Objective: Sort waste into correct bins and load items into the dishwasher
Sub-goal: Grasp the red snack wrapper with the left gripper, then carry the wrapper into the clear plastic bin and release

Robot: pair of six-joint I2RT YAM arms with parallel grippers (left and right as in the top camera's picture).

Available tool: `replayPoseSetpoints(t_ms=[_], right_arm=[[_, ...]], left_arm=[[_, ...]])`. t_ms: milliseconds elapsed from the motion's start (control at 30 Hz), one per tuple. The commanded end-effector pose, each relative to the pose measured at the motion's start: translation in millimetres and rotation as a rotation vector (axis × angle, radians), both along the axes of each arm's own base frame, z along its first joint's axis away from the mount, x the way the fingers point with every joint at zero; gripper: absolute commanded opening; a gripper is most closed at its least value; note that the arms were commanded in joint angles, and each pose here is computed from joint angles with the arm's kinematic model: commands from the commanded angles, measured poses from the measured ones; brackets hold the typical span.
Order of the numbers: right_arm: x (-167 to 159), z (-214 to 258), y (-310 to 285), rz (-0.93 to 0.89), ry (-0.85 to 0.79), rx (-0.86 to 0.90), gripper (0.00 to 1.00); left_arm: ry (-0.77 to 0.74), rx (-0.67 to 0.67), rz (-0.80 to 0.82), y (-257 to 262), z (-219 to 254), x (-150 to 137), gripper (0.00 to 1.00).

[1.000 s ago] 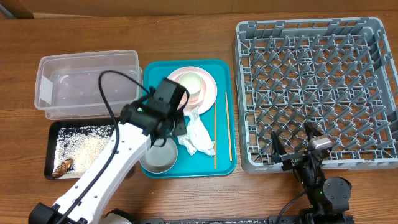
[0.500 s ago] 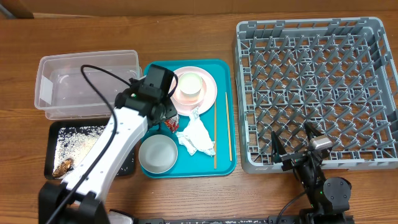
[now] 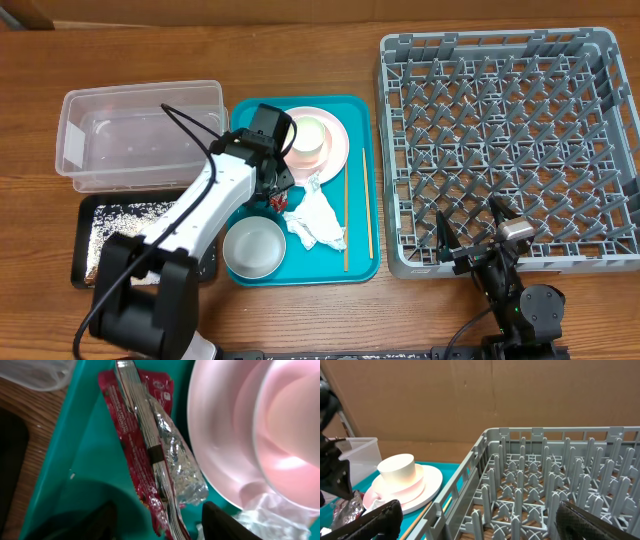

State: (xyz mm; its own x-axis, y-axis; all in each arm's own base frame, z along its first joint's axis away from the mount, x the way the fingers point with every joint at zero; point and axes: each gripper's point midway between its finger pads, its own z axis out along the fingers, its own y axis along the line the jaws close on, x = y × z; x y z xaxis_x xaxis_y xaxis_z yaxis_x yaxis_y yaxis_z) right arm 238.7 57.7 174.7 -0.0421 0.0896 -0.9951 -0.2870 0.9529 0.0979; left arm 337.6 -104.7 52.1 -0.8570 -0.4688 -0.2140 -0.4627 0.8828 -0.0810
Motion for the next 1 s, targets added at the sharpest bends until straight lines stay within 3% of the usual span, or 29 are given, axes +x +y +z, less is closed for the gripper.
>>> replayPoseSetpoints(t_ms=[0, 400, 667, 967], right_arm=[[0.2, -1.8, -0.1, -0.003, -0.006, -0.005, 1.0], [0.2, -1.8, -0.1, -0.003, -0.006, -0.006, 1.0], [0.2, -1.8, -0.1, -0.003, -0.006, -0.006, 1.0], [0.2, -1.8, -0.1, -0.003, -0.006, -0.006, 1.0]], left_arm=[[0.054, -0.005, 0.013, -1.0, -17.8, -4.5, 0.56], [0.047, -0.001, 0.0, -1.7, -21.4, 2.2, 0.32], [-0.017, -0.018, -0.024, -4.4, 2.4, 9.6, 0.06], [-0.202, -0.022, -0.057, 0.0, 74.3, 19.9, 0.04]])
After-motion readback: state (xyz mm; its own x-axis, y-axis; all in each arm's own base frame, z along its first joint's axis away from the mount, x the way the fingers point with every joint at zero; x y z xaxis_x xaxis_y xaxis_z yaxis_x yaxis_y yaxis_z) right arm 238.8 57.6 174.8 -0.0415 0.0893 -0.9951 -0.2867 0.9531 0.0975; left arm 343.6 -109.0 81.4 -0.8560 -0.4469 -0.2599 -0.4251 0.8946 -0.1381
